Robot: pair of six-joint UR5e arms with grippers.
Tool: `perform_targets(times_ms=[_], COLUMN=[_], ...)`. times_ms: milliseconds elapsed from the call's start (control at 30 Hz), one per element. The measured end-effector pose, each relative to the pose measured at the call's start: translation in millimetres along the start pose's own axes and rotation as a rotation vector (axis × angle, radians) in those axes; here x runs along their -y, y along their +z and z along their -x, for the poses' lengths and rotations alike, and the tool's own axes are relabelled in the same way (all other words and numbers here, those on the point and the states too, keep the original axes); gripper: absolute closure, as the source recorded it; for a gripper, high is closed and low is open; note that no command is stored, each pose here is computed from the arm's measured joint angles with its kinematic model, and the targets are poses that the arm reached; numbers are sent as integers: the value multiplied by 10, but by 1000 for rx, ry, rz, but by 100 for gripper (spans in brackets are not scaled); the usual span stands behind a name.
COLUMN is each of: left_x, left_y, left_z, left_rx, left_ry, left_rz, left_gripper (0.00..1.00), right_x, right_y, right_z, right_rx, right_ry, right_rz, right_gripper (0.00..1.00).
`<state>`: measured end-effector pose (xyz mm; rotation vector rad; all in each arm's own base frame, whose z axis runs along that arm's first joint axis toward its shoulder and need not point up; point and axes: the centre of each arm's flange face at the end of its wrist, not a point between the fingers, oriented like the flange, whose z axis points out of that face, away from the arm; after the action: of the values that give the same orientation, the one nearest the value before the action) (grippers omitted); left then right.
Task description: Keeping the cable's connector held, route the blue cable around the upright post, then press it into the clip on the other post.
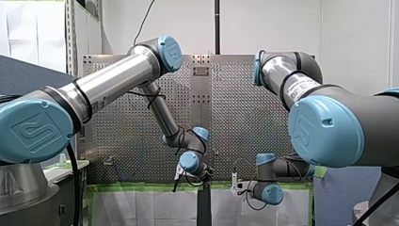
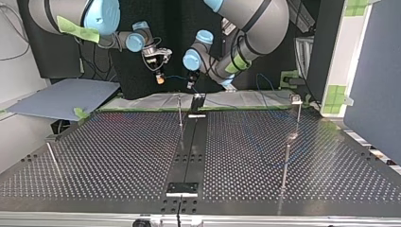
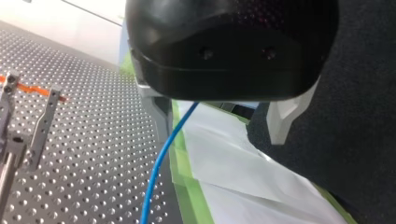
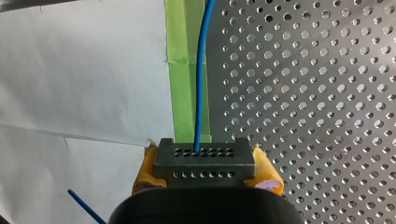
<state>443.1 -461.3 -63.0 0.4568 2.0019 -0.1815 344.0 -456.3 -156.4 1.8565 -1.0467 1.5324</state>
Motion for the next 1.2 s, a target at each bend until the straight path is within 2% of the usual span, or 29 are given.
perform_targets(times_ms=[200, 467, 667, 933, 1200], left_x=[-5, -88, -82, -74, -63], left_y=[5, 1, -10, -13, 50], left_z=[15, 8, -8, -20, 71], left_rx=[18, 5, -8, -19, -10], left_ry=[60, 145, 204, 184, 124], left_rz=[32, 99, 93, 65, 35], left_gripper=[0, 0, 0, 0, 0], right_x=[8, 14, 39, 51, 86], right_y=[2, 5, 3, -1, -10], right_z=[-1, -2, 2, 7, 17], right_rx=[1, 1, 4, 8, 16], right_ry=[-3, -4, -5, -4, -4], right_rz=[-9, -15, -19, -21, -30], right_gripper=[100, 100, 100, 100, 100])
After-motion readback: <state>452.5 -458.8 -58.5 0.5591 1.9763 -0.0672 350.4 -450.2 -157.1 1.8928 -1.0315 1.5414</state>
